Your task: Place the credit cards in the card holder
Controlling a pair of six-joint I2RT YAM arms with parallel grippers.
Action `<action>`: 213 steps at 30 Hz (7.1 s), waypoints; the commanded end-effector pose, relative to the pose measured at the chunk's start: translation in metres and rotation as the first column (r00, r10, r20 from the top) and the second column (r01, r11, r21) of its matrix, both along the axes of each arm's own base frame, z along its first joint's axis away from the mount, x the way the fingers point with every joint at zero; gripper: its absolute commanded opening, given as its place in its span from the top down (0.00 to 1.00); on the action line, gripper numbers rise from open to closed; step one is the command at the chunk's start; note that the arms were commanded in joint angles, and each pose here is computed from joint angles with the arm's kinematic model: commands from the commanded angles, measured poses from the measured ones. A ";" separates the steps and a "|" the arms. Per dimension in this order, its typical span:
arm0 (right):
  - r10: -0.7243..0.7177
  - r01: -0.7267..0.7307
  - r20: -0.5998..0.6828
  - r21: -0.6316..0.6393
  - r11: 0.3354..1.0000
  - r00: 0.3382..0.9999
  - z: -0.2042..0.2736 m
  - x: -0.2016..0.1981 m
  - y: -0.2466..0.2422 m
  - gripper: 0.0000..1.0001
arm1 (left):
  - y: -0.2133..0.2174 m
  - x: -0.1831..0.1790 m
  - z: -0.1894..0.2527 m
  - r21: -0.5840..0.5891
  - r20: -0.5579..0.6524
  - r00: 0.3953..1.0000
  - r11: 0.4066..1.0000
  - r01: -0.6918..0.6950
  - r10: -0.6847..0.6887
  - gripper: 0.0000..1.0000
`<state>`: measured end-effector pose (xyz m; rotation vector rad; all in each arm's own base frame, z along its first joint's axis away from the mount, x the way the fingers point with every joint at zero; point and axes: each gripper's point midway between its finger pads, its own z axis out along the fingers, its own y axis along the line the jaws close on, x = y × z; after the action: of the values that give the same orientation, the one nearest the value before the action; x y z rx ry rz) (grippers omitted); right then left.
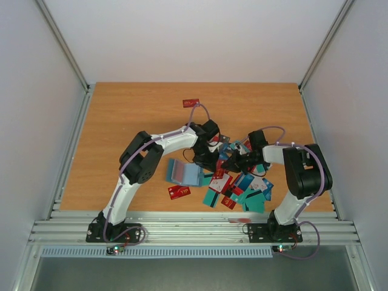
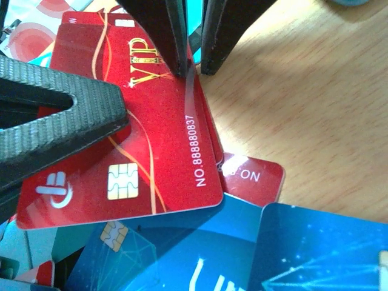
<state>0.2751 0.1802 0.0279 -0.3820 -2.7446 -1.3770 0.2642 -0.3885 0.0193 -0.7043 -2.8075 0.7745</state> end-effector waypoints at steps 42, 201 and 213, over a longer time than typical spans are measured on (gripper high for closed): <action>-0.277 0.090 0.382 0.441 0.893 0.882 0.334 0.062 0.021 0.99 | 0.049 0.045 0.330 -0.871 -0.015 0.891 0.432 -0.235 0.454 0.69; 0.178 -0.384 0.492 0.357 0.852 0.852 0.289 0.020 0.092 0.39 | 0.119 0.005 0.246 -0.658 -0.074 0.911 0.667 -0.350 0.405 1.00; 0.265 -0.327 0.274 0.210 0.921 0.924 0.181 -0.024 0.073 0.43 | 0.161 -0.056 0.121 -0.334 -0.039 0.938 0.880 -0.337 0.344 1.00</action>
<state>0.2786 0.2594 0.2388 0.1901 -2.5808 -1.8812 0.2372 -0.2432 0.1848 -0.2102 -2.8814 1.5631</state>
